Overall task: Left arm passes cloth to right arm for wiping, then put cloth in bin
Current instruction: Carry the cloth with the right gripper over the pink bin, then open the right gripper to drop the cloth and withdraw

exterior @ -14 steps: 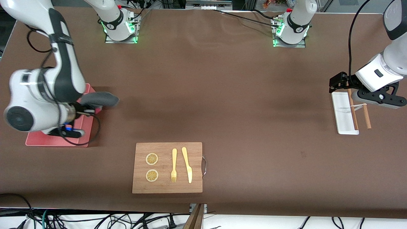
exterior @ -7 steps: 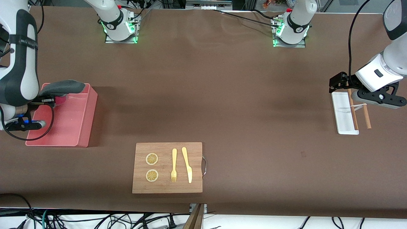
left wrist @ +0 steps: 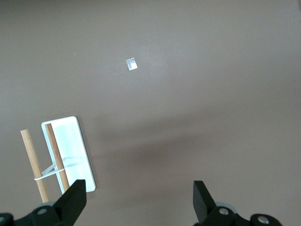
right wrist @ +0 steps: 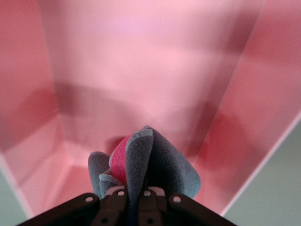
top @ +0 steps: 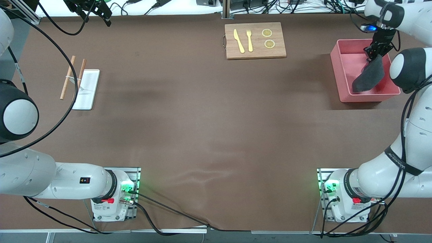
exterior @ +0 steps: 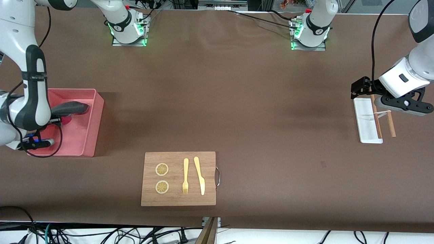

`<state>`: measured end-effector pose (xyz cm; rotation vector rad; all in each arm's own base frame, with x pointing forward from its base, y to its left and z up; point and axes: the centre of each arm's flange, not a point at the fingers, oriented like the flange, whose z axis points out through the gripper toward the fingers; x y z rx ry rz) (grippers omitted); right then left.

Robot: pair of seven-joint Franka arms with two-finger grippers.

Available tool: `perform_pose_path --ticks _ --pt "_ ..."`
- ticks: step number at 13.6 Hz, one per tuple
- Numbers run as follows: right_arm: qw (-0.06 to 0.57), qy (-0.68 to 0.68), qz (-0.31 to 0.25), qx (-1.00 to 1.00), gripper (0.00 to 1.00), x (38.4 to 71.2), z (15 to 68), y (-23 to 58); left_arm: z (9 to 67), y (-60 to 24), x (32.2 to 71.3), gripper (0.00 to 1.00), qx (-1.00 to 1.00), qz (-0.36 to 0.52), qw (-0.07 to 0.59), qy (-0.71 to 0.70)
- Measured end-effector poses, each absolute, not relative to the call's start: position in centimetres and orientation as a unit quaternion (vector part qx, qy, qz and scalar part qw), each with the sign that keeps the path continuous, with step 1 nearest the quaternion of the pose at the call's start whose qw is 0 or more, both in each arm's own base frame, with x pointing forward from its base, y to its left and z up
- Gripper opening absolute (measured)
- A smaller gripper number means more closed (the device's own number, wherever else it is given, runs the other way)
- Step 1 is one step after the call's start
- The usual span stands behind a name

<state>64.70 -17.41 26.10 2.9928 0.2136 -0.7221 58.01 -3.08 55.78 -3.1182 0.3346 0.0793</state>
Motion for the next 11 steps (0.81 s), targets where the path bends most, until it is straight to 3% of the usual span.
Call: perform_pose_path --ticks 2,3,7,11 --pt "0.018 0.068 -0.219 0.973 0.01 65.1 24.4 -17.0 55.8 -3.1 58.0 1.0 -0.994 0.025 0.002 0.107" --pt "0.015 0.067 -0.213 0.975 0.06 65.3 24.0 -16.9 55.8 -3.1 58.0 1.0 -0.994 0.025 0.002 0.107" --pt "0.011 0.065 -0.194 0.979 0.47 65.9 25.6 -16.6 55.8 -3.1 58.0 1.0 -0.994 0.025 0.002 0.107" --pt "-0.006 0.054 -0.174 0.983 0.89 65.1 36.1 -15.8 55.8 -3.1 58.0 1.0 -0.994 0.026 0.002 0.107"
